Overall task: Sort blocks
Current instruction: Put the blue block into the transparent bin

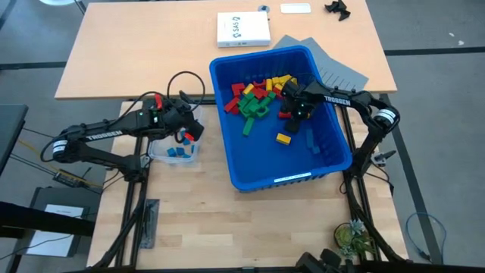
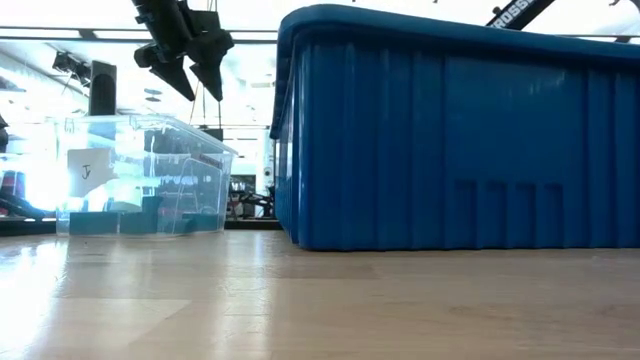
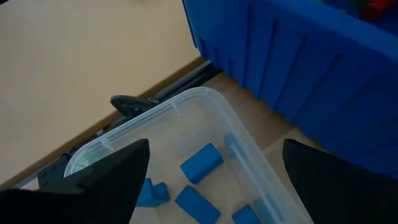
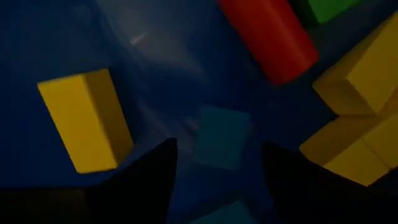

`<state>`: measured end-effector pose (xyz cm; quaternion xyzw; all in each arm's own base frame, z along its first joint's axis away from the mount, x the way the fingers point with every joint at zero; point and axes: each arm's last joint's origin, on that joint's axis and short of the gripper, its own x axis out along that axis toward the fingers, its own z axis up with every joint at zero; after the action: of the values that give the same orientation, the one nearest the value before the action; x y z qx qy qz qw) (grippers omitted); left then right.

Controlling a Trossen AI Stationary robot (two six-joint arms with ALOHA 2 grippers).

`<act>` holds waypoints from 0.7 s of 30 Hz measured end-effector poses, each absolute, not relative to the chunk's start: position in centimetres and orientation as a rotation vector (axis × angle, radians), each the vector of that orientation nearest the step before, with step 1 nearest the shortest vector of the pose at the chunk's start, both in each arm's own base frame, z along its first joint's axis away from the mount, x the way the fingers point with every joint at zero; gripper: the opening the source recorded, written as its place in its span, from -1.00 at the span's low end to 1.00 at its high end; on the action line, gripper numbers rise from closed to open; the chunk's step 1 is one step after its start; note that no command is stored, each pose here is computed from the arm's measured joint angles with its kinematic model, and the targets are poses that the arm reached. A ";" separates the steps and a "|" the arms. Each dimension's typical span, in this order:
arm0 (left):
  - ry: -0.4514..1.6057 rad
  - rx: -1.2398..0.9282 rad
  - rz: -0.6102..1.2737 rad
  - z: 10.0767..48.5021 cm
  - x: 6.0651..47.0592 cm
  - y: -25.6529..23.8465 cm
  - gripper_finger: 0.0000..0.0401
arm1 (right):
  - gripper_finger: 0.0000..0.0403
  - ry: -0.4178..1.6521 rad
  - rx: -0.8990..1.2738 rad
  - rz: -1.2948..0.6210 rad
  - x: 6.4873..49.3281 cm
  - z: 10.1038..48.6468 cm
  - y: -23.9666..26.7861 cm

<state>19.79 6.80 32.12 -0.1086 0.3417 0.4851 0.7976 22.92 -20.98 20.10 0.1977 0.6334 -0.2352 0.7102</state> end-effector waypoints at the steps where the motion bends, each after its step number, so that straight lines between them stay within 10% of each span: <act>1: 0.734 -0.233 1.041 32.1 19.8 6.8 0.89 | 0.13 1.402 0.455 -0.535 22.9 20.1 -20.9; 21: 0.688 -0.229 1.028 32.4 20.2 6.9 0.89 | -0.03 1.364 0.411 -0.577 22.4 16.1 -20.2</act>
<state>20.20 6.90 32.43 -0.1069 0.3216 0.4807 0.8088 22.39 -20.19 16.06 0.1859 0.6170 -0.2610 0.7188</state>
